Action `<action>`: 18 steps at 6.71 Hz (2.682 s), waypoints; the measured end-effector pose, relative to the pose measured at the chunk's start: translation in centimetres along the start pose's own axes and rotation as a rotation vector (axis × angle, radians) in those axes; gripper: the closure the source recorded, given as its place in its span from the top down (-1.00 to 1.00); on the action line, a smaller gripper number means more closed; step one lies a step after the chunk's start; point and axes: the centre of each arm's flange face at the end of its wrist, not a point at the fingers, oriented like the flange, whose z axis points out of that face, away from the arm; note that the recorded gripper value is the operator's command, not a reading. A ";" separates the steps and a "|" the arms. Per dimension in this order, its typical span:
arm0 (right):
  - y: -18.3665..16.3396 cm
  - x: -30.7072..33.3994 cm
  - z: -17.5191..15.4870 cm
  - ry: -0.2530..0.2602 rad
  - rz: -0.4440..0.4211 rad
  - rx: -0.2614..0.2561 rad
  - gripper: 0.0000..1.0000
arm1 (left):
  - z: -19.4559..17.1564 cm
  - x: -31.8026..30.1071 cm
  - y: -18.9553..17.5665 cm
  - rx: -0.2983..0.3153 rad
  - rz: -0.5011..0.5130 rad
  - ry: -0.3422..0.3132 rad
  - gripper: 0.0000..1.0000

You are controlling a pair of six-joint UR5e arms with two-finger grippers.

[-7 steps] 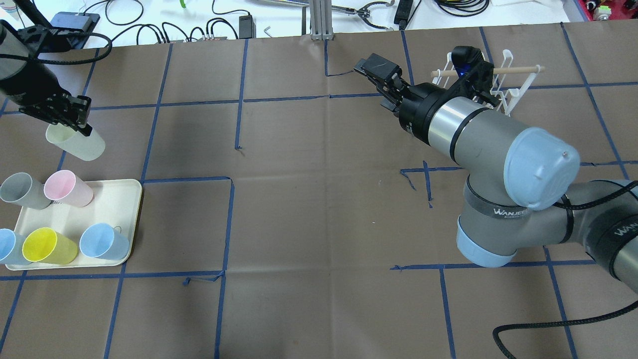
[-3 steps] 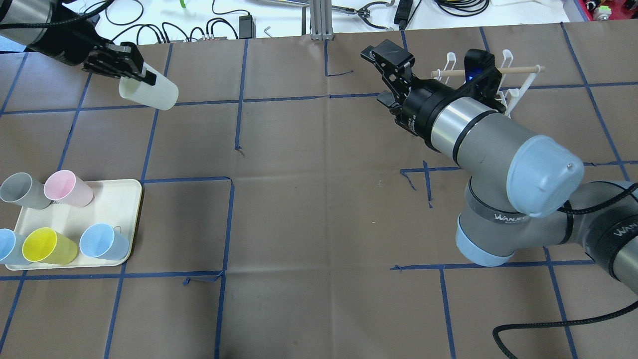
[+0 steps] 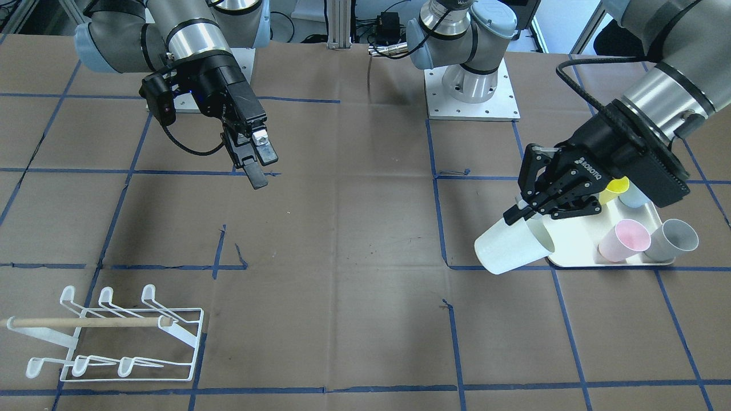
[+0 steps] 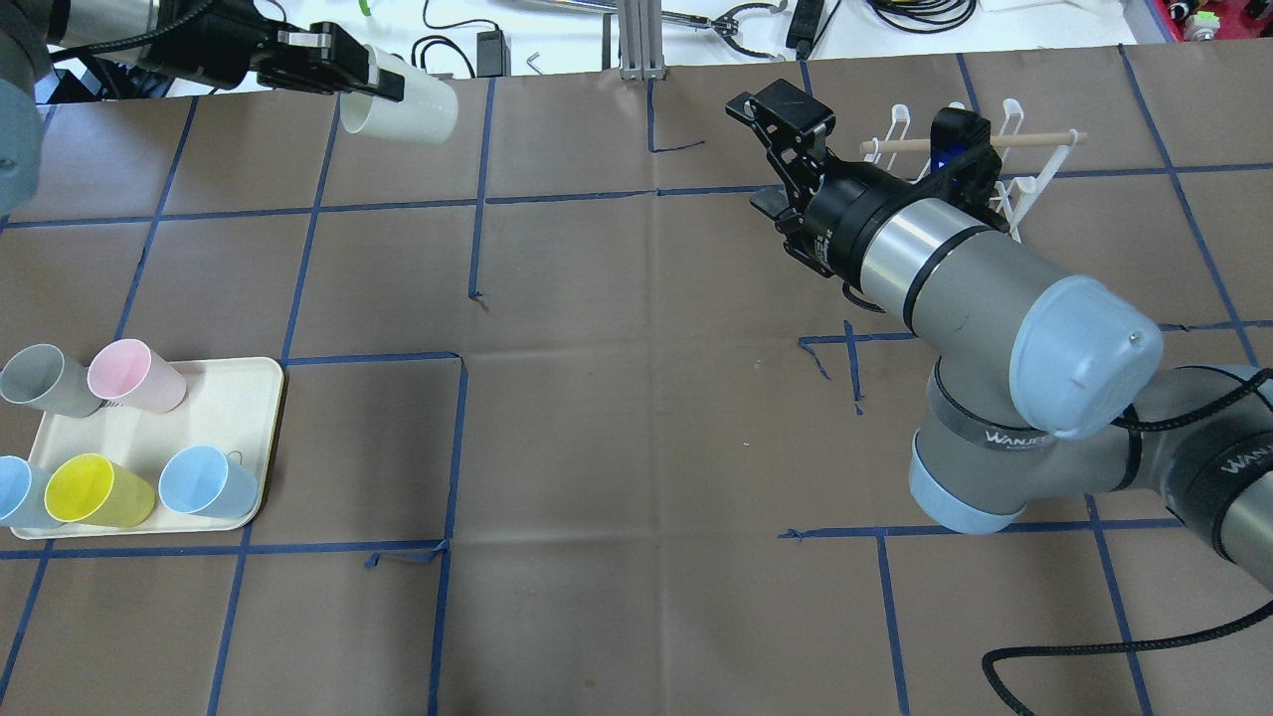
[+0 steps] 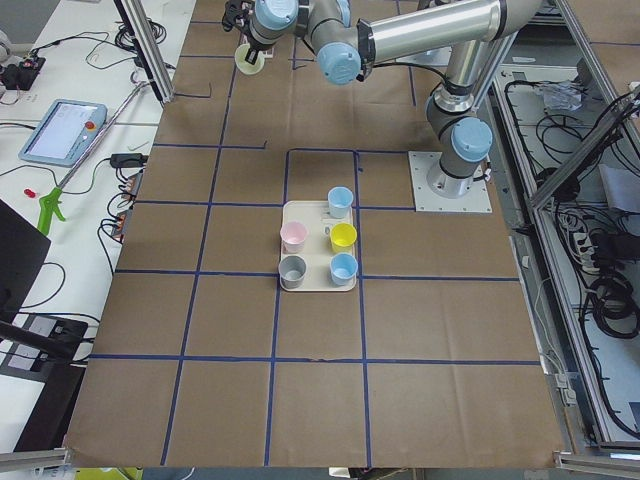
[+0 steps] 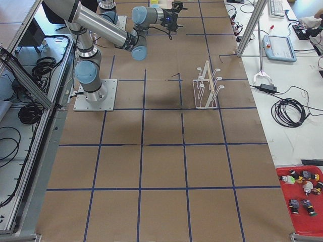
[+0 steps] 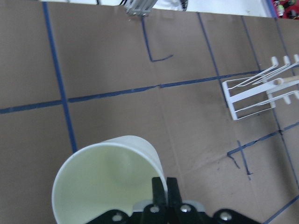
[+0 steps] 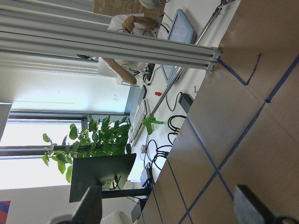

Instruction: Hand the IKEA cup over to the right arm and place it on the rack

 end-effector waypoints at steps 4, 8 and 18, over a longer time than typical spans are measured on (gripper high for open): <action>-0.5 1.2 0.9 0.041 0.038 0.015 1.00 | 5.0 2.9 4.9 0.181 0.208 0.106 -1.00; 0.1 1.5 0.7 0.053 0.365 0.021 1.00 | 9.7 7.7 11.3 0.290 0.354 0.128 -1.00; 4.0 2.4 2.5 0.179 0.456 -0.070 0.99 | 11.9 11.2 16.6 0.352 0.390 0.159 -0.99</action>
